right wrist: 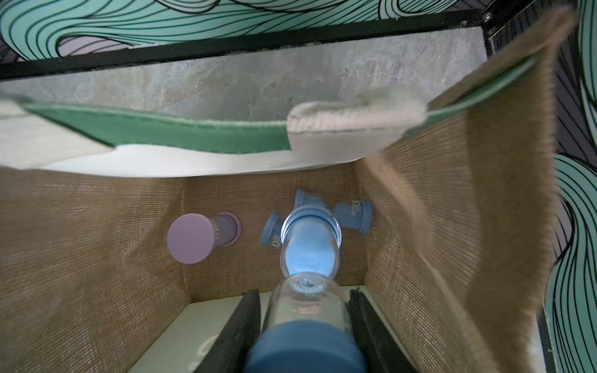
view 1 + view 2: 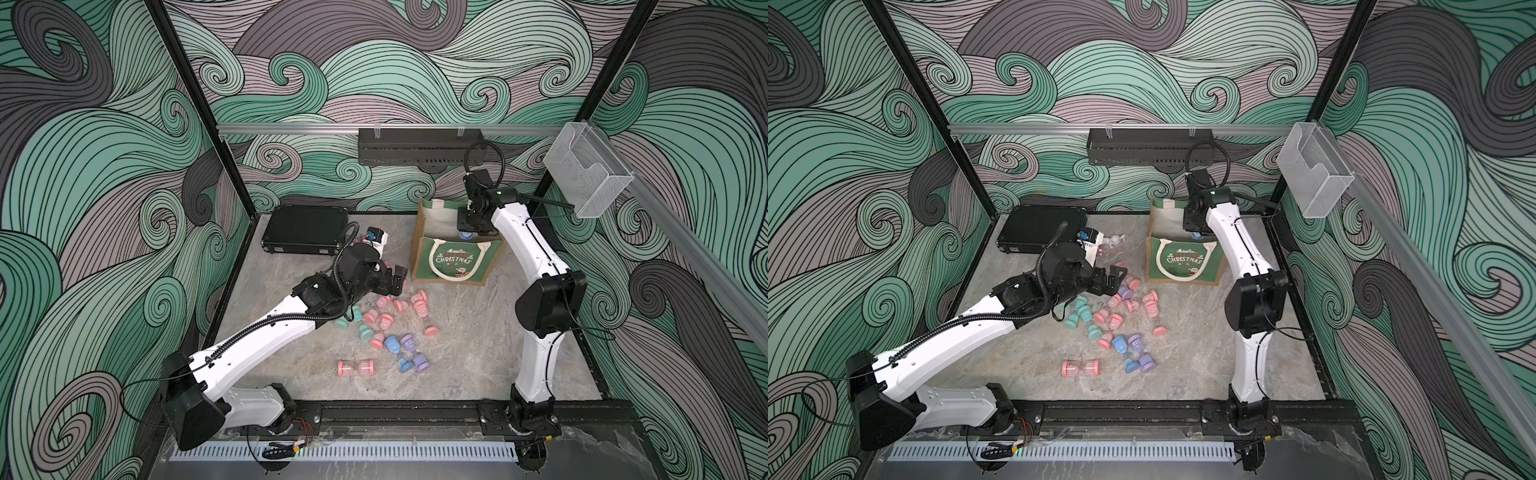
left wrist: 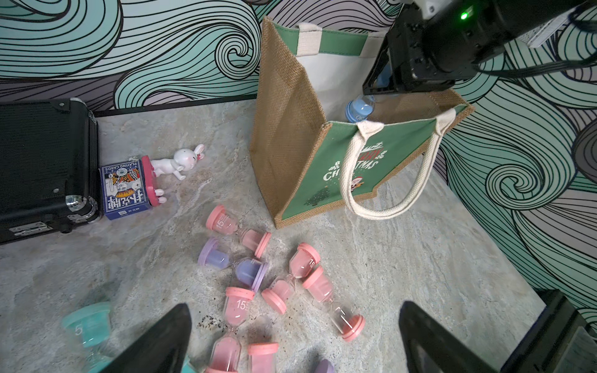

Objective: Put the hourglass into the canvas bag
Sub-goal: Place the hourglass in the canvas bag.

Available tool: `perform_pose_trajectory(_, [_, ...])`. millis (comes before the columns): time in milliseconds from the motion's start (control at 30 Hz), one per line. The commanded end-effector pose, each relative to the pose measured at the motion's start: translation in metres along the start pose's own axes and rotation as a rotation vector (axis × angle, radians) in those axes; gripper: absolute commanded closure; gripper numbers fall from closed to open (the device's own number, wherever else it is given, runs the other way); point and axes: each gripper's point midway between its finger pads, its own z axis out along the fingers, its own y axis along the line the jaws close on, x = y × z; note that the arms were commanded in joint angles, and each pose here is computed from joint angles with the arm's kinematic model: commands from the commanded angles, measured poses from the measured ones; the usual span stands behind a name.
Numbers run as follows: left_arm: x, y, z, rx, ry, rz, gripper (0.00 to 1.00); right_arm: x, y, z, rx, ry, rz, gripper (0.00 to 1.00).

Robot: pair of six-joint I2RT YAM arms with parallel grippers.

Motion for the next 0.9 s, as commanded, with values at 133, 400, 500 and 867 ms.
perform_pose_trajectory(133, [-0.012,-0.004,0.001,0.031,-0.026,-0.043,0.01,-0.005,0.006,0.03,-0.012,-0.003,-0.022,0.69])
perform_pose_trajectory(400, [-0.014,-0.005,0.005,0.039,-0.027,-0.056,0.01,0.007,0.004,0.042,-0.024,-0.011,-0.019,0.57])
perform_pose_trajectory(500, [-0.014,-0.006,0.005,0.05,-0.031,-0.066,0.01,0.005,0.002,0.041,-0.026,-0.024,-0.018,0.52])
perform_pose_trajectory(867, [-0.02,-0.006,0.005,0.036,-0.034,-0.067,0.01,-0.01,0.005,0.003,-0.085,-0.101,-0.006,0.35])
